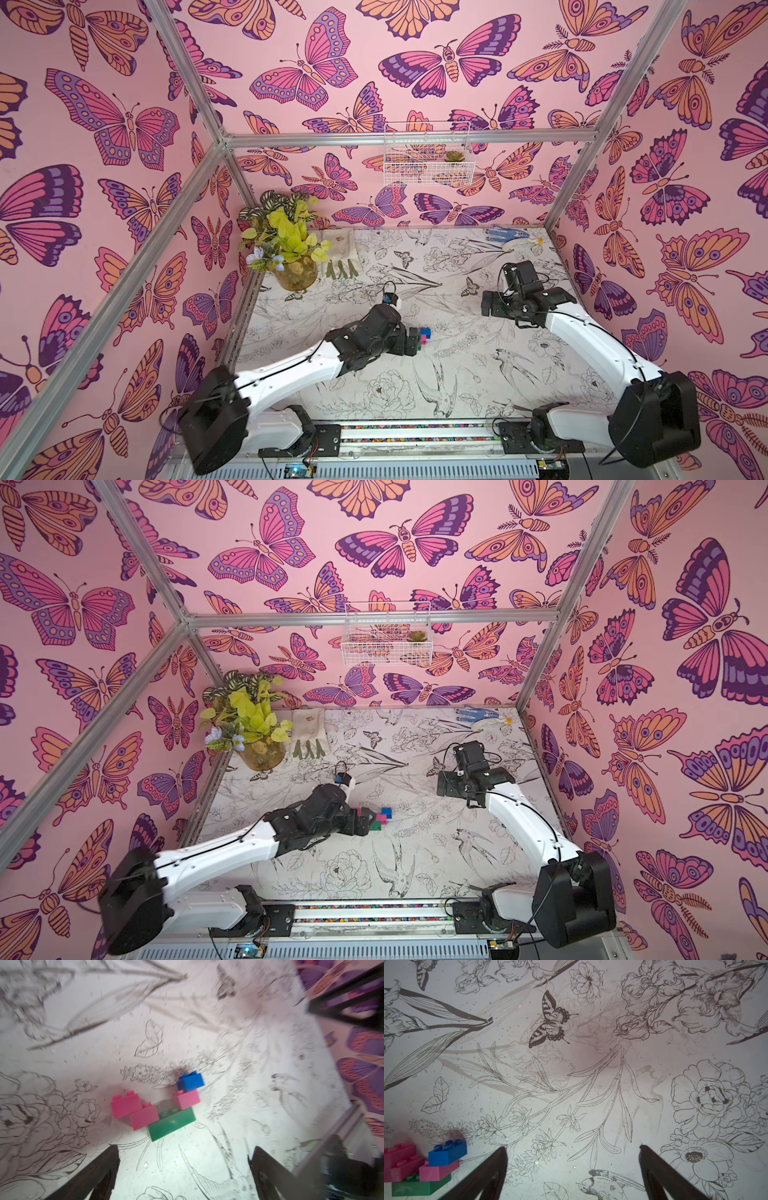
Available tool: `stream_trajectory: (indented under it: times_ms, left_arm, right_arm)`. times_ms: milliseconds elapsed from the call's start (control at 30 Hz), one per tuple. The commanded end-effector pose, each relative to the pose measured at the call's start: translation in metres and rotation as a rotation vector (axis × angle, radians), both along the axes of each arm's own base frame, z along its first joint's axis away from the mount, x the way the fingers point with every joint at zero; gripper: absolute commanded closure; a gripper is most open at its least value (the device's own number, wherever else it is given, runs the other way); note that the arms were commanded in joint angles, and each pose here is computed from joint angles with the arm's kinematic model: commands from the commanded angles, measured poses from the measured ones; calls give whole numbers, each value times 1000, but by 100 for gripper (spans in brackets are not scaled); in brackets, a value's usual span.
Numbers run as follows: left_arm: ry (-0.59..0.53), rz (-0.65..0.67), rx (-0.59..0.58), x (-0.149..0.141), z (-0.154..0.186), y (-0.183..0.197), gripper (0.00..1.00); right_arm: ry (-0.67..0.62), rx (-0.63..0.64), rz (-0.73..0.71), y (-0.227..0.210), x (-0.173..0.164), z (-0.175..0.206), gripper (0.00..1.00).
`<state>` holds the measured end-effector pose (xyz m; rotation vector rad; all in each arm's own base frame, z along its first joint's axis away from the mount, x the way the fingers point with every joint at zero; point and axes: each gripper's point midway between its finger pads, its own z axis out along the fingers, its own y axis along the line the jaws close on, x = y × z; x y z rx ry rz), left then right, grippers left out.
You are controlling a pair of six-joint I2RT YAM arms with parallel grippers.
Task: Assemble the letter v with lego
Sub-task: Adjust the lego brick at the center of the board, then reset both arms
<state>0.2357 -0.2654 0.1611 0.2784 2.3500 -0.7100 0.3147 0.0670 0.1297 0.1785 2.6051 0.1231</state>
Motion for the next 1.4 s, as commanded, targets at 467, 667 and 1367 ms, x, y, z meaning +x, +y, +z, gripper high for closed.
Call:
stream_trajectory:
  times_ms: [467, 667, 1367]
  left_arm:
    - [-562, 546, 499, 108, 64, 225, 0]
    - [-614, 604, 464, 108, 1, 259, 0]
    - [-488, 592, 393, 145, -79, 284, 0]
  right_arm:
    - [-262, -56, -62, -52, 17, -2, 1]
    - [-448, -97, -93, -70, 14, -1, 1]
    - [-876, -145, -115, -88, 32, 3, 1]
